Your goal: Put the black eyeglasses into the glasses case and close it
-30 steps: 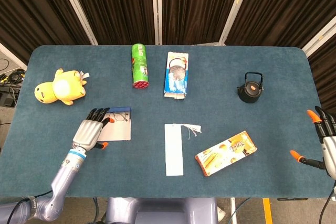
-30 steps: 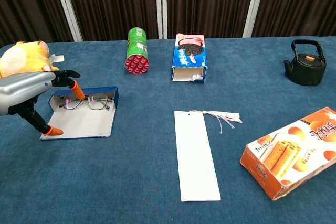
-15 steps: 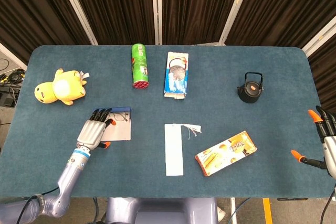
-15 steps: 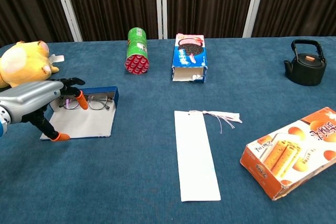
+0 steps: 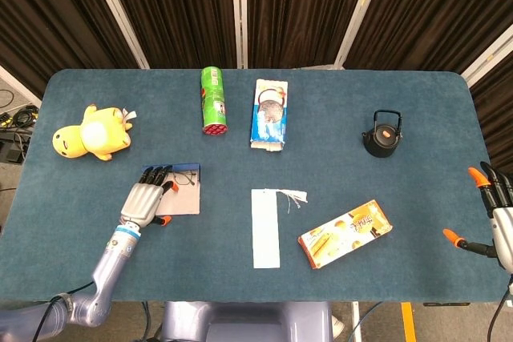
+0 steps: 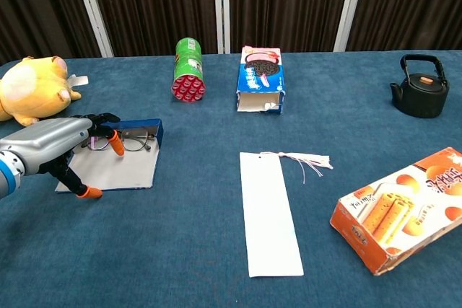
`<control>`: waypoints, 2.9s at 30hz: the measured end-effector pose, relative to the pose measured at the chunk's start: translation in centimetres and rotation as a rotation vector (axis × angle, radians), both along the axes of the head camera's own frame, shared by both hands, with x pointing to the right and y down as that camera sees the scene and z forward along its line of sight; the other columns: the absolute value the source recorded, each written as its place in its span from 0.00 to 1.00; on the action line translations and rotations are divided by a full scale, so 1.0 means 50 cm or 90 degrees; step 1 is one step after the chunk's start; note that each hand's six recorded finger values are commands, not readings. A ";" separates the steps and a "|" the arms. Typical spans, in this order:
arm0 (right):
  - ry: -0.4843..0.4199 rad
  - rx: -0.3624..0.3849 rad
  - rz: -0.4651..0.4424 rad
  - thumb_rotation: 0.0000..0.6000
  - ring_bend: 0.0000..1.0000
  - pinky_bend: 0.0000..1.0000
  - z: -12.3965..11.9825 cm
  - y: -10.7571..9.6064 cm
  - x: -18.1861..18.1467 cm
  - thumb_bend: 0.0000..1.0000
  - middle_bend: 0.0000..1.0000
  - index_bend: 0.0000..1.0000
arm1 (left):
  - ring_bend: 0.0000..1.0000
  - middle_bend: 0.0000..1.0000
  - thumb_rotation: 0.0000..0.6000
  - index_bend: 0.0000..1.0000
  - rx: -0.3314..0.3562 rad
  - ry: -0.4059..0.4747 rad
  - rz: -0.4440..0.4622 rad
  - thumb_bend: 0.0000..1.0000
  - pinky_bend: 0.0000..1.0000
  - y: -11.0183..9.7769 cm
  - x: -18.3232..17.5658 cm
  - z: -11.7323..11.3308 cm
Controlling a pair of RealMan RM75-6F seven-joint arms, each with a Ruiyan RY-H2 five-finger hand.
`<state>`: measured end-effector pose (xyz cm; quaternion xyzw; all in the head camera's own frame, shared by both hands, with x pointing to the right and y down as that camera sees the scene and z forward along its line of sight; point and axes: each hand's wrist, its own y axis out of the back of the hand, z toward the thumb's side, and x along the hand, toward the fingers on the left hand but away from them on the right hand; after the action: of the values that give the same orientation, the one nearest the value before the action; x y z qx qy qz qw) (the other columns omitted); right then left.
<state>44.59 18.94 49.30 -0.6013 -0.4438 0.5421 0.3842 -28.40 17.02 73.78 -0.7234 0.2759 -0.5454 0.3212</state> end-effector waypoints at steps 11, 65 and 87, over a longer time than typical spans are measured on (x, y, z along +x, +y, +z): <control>0.004 -0.002 0.000 1.00 0.00 0.00 0.004 0.000 0.000 0.00 0.00 0.01 | 0.00 0.00 1.00 0.33 -0.009 0.003 -0.001 0.30 0.00 0.008 -0.002 0.019; 0.010 -0.011 -0.004 1.00 0.00 0.00 0.014 0.001 -0.005 0.00 0.00 0.01 | 0.00 0.00 1.00 0.60 -0.010 0.011 -0.032 0.53 0.00 -0.032 -0.002 0.009; -0.002 -0.001 -0.013 1.00 0.00 0.00 0.001 0.007 -0.016 0.00 0.00 0.01 | 0.00 0.00 1.00 0.66 -0.002 0.018 -0.018 0.52 0.00 -0.022 -0.073 -0.149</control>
<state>43.78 19.27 49.35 -0.6073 -0.4377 0.5374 0.3883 -32.04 15.90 66.30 -0.7276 0.2903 -0.5398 0.3084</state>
